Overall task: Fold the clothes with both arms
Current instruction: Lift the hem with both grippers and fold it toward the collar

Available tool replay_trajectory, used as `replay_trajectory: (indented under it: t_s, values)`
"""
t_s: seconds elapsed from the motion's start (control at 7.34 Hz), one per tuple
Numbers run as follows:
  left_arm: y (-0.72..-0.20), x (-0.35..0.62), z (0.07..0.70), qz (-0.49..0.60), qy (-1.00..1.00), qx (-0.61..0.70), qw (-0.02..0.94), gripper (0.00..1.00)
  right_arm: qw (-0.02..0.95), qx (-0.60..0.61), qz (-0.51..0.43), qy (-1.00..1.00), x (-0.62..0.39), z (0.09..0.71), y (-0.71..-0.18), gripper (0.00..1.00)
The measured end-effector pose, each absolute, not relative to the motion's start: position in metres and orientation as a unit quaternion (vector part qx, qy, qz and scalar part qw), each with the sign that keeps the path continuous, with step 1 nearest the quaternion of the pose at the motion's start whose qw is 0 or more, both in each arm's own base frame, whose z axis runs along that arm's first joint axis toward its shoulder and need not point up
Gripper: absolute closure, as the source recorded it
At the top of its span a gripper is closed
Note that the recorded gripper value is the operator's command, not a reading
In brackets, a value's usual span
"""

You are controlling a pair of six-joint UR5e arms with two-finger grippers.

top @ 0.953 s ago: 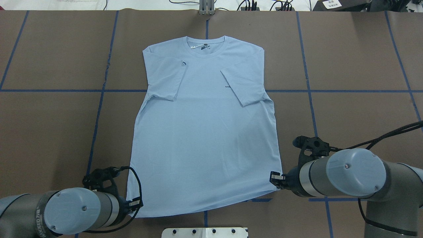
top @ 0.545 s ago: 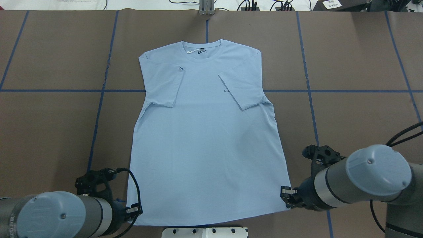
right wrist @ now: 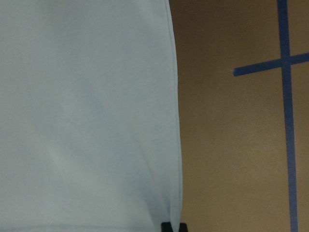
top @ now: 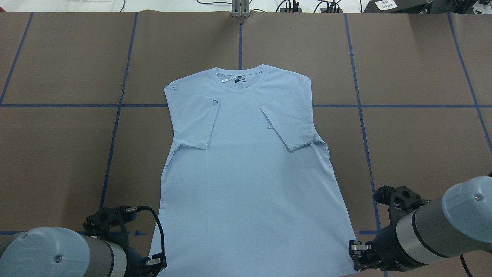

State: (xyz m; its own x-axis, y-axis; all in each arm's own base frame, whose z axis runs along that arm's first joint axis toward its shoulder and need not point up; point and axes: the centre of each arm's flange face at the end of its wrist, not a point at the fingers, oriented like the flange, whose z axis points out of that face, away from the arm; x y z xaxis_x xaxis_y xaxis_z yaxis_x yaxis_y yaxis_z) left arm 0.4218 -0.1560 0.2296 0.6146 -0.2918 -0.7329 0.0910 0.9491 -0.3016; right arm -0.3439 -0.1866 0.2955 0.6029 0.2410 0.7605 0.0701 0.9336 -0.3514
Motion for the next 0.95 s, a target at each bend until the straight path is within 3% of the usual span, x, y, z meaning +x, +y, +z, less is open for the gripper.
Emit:
replay_trajectory:
  t_s: [0.41,0.95]
  values:
    - [-0.201,0.415,0.223,-0.110,0.437,-0.078,0.889,1.00,0.871,-0.137,0.096,-0.462,-0.355,0.291,-0.249,1.00]
    - [-0.353,0.398,0.229,-0.158,0.421,-0.008,0.893,1.00,0.862,-0.052,0.185,-0.469,-0.346,0.293,-0.405,1.00]
